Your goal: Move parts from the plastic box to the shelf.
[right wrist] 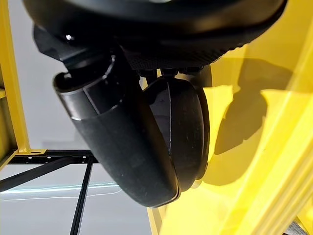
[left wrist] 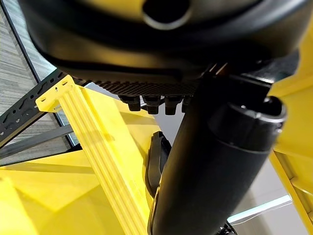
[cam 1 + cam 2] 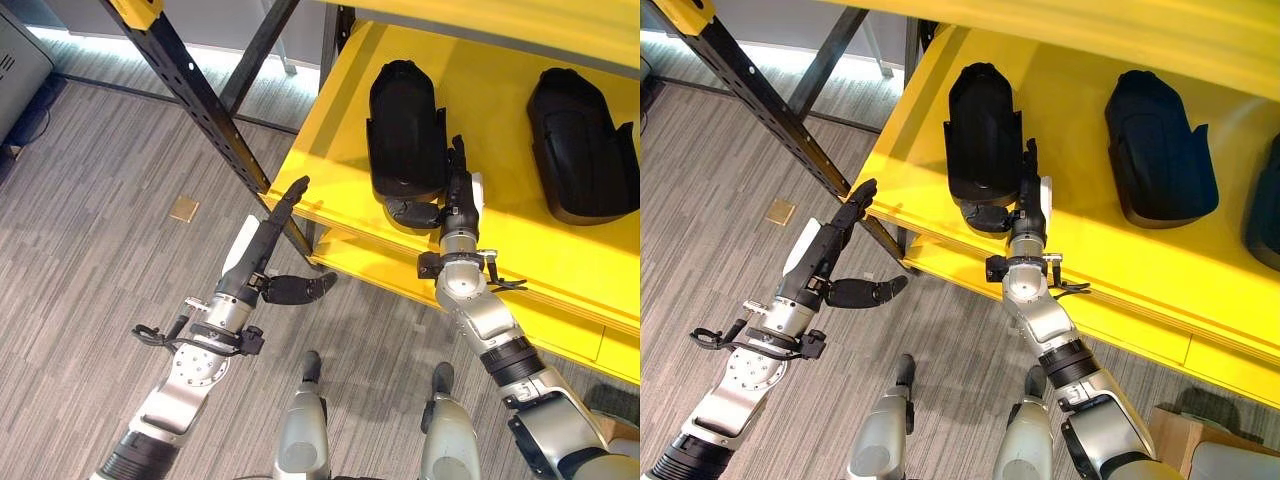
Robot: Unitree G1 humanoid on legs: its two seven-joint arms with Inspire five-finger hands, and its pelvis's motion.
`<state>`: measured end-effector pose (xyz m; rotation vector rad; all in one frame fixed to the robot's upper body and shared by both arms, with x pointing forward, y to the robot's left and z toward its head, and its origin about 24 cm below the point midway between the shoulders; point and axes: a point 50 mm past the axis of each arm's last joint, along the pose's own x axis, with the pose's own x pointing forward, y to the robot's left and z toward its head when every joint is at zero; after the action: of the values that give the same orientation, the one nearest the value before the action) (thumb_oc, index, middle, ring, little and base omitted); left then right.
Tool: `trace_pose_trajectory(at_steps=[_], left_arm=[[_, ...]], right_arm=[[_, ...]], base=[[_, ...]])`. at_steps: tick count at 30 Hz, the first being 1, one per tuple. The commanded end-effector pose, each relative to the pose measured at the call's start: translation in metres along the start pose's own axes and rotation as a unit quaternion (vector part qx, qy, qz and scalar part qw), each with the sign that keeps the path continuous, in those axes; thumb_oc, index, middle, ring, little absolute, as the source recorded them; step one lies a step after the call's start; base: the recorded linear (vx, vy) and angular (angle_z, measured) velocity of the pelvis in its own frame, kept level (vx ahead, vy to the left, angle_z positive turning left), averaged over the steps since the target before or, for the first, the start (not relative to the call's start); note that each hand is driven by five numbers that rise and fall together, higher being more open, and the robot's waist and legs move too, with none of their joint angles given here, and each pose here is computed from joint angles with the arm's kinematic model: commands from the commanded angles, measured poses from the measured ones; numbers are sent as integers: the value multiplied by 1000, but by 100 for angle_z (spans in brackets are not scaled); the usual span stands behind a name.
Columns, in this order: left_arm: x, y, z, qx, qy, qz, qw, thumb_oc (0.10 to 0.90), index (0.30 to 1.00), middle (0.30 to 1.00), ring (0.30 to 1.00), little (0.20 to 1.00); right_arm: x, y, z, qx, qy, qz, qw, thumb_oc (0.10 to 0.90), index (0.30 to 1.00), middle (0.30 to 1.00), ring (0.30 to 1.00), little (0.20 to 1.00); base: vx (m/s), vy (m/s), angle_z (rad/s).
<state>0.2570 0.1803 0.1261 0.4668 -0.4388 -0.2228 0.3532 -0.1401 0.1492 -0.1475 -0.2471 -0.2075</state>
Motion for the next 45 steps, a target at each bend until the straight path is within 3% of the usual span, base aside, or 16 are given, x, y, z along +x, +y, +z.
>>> trace_pose_trajectory(at_steps=[1,23,45], left_arm=[[12,2,41,-19,-125,23,992,900,1000,1000,1000,1000],[12,1,37,-21,-110,23,993,900,1000,1000,1000,1000],[9,5,31,-27,-96,49,994,900,1000,1000,1000,1000]], right_arm=[[14,15,61,61,-114,6,992,900,1000,1000,1000,1000],[22,5,58,114,-84,-28,989,900,1000,1000,1000,1000],[22,14,62,142,-85,-10,986,900,1000,1000,1000,1000]], base=[[0,0,0],[9,8,0],[19,33,1]])
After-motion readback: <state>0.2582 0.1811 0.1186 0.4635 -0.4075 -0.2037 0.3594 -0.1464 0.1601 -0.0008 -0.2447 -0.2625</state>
